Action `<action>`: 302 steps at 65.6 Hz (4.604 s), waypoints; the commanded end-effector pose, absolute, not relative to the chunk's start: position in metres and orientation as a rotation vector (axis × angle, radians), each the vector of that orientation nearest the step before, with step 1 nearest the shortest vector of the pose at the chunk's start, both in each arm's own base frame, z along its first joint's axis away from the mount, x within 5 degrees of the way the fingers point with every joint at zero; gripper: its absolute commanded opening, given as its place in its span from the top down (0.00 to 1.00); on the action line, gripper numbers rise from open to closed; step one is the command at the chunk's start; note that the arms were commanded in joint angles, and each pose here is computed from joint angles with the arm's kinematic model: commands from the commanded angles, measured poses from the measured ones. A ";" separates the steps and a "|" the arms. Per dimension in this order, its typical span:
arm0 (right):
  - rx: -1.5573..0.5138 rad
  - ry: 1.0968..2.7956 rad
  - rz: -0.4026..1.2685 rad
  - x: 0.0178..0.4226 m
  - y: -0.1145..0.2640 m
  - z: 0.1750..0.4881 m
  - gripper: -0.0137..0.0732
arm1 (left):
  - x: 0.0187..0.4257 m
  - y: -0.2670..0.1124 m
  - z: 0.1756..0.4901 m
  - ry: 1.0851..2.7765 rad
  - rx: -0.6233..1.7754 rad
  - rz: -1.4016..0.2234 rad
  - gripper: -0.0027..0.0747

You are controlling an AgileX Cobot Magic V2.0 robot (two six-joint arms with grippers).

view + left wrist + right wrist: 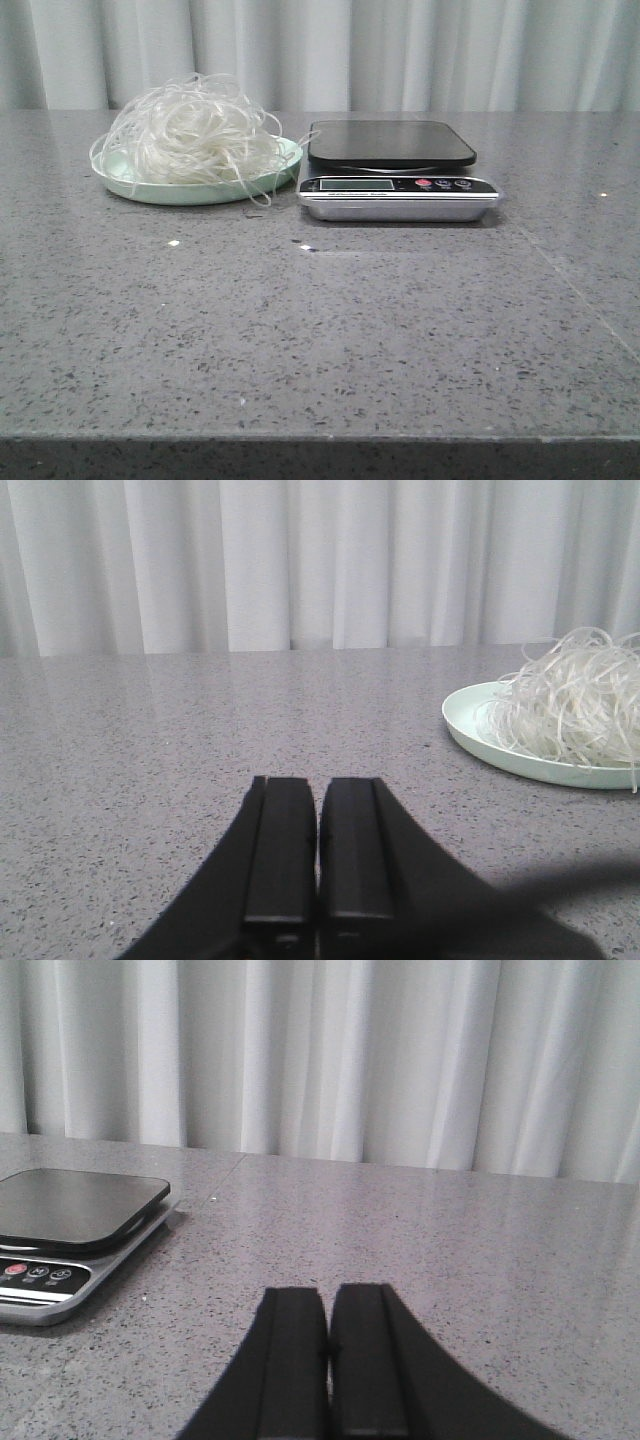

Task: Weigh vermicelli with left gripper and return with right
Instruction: 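Move the left gripper above the vermicelli on the pale green plate, then lower the left gripper and grasp the vermicelli pile, then carry the vermicelli with the left gripper onto the scale and release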

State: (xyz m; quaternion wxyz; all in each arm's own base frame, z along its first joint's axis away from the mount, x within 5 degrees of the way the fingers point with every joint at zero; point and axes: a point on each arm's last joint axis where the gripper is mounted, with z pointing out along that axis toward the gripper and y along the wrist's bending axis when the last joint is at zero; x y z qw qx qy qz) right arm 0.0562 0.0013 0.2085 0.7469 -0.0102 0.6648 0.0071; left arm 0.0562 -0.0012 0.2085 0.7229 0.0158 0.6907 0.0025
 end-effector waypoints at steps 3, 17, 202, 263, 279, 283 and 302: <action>-0.026 1.343 -0.010 0.053 0.000 0.220 0.63 | 0.054 -0.001 0.214 1.435 0.022 0.002 0.80; -0.026 1.343 -0.010 0.053 0.000 0.220 0.63 | 0.054 -0.001 0.214 1.435 0.022 0.002 0.80; -0.026 1.343 -0.010 0.053 0.000 0.220 0.63 | 0.350 -0.156 0.312 2.430 0.443 -0.403 0.16; -0.026 1.343 -0.010 0.053 0.000 0.220 0.63 | 0.352 -0.253 0.407 2.090 0.612 -0.622 0.80; -0.026 1.343 -0.010 0.053 0.000 0.220 0.63 | 0.373 -0.276 0.359 2.227 0.675 -0.601 0.71; -0.026 1.343 -0.010 0.053 0.000 0.220 0.63 | 0.377 -0.275 0.353 2.243 0.673 -0.588 0.62; -0.026 1.343 -0.010 0.053 0.000 0.220 0.63 | 0.378 -0.262 0.375 2.241 0.666 -0.575 0.11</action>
